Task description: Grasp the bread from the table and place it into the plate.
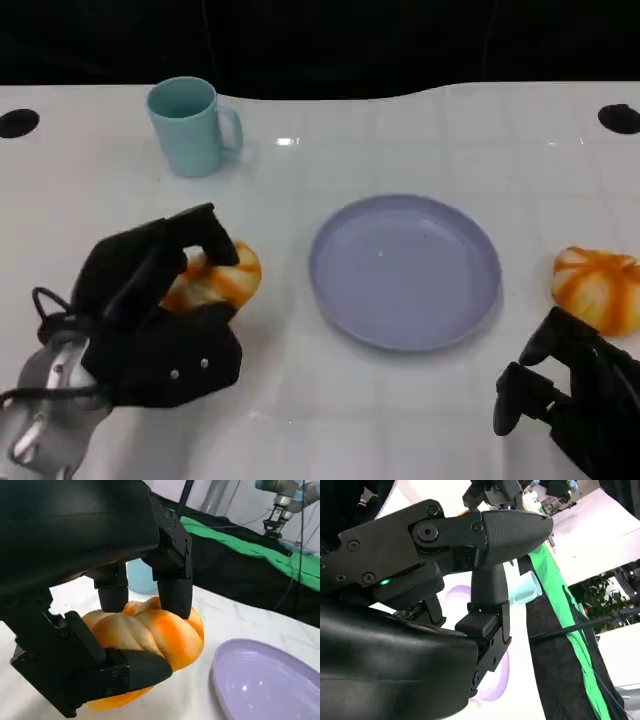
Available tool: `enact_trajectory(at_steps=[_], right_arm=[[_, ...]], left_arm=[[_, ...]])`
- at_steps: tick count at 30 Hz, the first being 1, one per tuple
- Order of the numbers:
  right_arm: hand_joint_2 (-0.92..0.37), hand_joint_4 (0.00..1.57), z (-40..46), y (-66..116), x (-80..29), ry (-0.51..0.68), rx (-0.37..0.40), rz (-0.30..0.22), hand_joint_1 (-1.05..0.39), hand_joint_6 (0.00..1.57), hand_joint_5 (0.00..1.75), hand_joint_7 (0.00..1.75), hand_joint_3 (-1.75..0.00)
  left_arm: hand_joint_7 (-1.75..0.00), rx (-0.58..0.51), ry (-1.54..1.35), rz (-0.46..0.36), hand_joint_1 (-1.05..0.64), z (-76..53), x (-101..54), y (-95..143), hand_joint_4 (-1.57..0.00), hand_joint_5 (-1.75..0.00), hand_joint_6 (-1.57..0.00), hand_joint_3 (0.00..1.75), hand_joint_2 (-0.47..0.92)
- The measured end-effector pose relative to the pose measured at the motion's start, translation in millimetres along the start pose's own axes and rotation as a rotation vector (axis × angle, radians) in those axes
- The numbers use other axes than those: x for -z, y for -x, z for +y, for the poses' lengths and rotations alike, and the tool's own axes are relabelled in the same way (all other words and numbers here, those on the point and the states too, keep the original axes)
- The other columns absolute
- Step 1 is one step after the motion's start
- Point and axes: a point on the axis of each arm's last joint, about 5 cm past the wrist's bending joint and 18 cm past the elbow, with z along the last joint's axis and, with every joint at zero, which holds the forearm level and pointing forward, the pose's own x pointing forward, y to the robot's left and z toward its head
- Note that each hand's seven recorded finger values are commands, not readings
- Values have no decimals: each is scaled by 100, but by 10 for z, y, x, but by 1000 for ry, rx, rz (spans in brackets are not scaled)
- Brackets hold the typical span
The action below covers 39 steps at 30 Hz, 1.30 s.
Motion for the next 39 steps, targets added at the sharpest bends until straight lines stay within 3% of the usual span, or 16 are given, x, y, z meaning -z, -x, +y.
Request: enact_trajectory(at_steps=[5, 11, 21, 28, 39], right_arm=[[-92, 74, -1, 0, 1, 0, 0, 1, -60, 59, 175, 160, -37], [-92, 75, -3, -1, 1, -1, -6, 1, -60, 61, 175, 158, -38], [-92, 75, -9, -2, 6, -9, -15, 4, -60, 58, 175, 162, -39], [-92, 74, -11, -1, 5, -7, -26, 4, -60, 58, 175, 163, -39], [-92, 75, -5, 21, 4, -5, -22, 4, -61, 60, 175, 160, -35]], left_arm=[[-175, -26, -13, -60, -18, 106, -111, -160, -86, -175, -67, 128, 42], [-175, -24, -7, -118, -16, 111, -201, -286, -85, -175, -71, 132, 41], [-175, 0, 20, -226, -17, -152, -420, -435, -92, -175, -73, 146, 34], [-175, 11, 15, -288, -13, -267, -585, -565, -92, -175, -73, 143, 36], [-175, 90, -18, -349, -19, -514, -784, -710, -93, -175, -72, 135, 41]])
